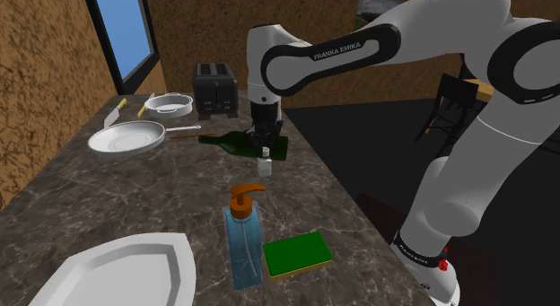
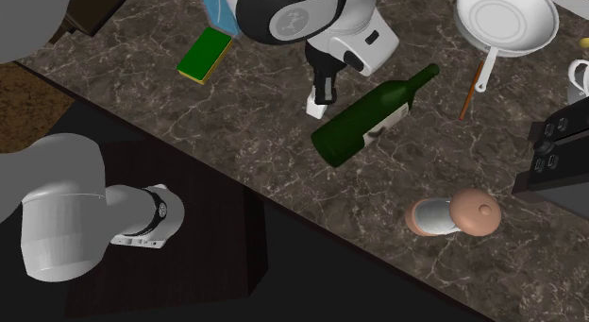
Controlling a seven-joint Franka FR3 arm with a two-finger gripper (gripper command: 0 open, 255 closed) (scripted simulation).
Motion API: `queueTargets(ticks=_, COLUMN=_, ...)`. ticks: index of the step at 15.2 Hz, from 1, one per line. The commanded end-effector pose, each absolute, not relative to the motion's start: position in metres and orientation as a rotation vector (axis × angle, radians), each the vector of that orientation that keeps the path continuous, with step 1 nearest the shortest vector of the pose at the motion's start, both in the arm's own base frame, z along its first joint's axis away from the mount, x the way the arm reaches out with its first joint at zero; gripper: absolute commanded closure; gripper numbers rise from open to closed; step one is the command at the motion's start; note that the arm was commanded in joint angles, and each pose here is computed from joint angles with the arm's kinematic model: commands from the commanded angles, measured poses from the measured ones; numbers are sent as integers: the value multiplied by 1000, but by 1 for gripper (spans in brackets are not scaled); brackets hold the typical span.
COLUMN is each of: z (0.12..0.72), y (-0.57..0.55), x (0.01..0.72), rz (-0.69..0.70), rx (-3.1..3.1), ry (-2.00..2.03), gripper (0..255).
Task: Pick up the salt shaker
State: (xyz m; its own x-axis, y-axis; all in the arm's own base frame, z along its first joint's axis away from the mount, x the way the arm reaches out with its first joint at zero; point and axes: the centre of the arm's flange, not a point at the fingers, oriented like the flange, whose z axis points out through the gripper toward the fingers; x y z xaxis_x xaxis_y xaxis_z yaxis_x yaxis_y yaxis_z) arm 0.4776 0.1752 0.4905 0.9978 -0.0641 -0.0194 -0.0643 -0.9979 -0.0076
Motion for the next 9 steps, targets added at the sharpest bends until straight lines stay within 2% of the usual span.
queueTargets(ticks=1, z=490, y=175, x=478, rz=31, rx=-3132, ry=101, gripper=255)
queueTargets(ticks=9, z=527, y=175, x=478, rz=31, rx=-3132, ry=101, gripper=255)
